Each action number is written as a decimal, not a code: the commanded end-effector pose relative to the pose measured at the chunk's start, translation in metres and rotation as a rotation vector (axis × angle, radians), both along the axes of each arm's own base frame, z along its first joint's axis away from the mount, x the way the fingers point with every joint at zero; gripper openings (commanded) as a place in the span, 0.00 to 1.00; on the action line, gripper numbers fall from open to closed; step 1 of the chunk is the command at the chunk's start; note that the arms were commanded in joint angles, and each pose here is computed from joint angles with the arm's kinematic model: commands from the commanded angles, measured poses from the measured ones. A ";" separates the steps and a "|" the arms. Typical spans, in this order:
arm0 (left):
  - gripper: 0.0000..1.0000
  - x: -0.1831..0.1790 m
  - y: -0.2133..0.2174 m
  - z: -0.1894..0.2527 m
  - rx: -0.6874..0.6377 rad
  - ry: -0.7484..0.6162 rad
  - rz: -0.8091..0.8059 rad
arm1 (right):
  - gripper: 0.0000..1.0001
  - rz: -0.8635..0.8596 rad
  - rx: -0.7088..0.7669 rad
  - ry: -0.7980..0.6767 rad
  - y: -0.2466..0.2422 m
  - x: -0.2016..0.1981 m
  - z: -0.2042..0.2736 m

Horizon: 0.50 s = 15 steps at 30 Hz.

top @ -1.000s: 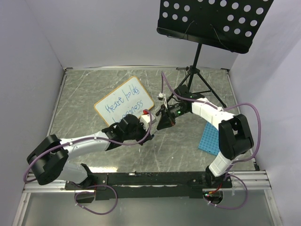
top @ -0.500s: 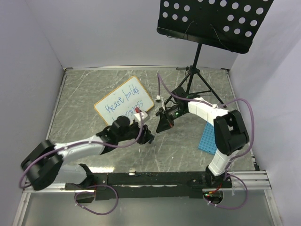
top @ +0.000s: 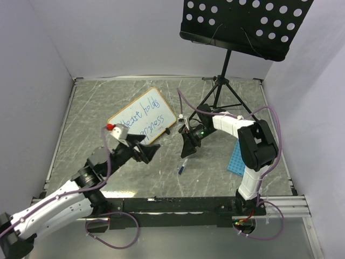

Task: Write a sentence on the whiteboard
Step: Put down the whiteboard marker at the center of the board, then reset both arms

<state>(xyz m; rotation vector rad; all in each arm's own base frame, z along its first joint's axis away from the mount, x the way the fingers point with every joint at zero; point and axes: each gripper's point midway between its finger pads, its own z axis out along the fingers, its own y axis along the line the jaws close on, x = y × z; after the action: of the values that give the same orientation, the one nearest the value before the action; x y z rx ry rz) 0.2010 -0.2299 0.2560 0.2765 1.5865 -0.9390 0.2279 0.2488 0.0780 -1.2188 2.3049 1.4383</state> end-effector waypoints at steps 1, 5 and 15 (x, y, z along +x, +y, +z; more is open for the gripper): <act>0.97 0.006 0.040 0.005 -0.092 0.101 0.189 | 0.74 -0.052 -0.053 -0.090 -0.018 0.021 0.005; 0.97 0.001 0.056 0.010 -0.088 0.147 0.235 | 0.80 -0.138 -0.168 -0.316 -0.042 0.050 0.023; 0.97 0.021 0.099 0.060 0.052 0.149 0.417 | 1.00 -0.456 -0.198 -0.810 -0.109 0.078 0.157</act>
<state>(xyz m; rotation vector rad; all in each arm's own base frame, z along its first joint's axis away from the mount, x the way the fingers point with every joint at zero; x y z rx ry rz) 0.2193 -0.1638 0.2877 -0.0325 1.7416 -0.7254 0.2934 0.1779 0.1573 -1.1305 2.1365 0.6711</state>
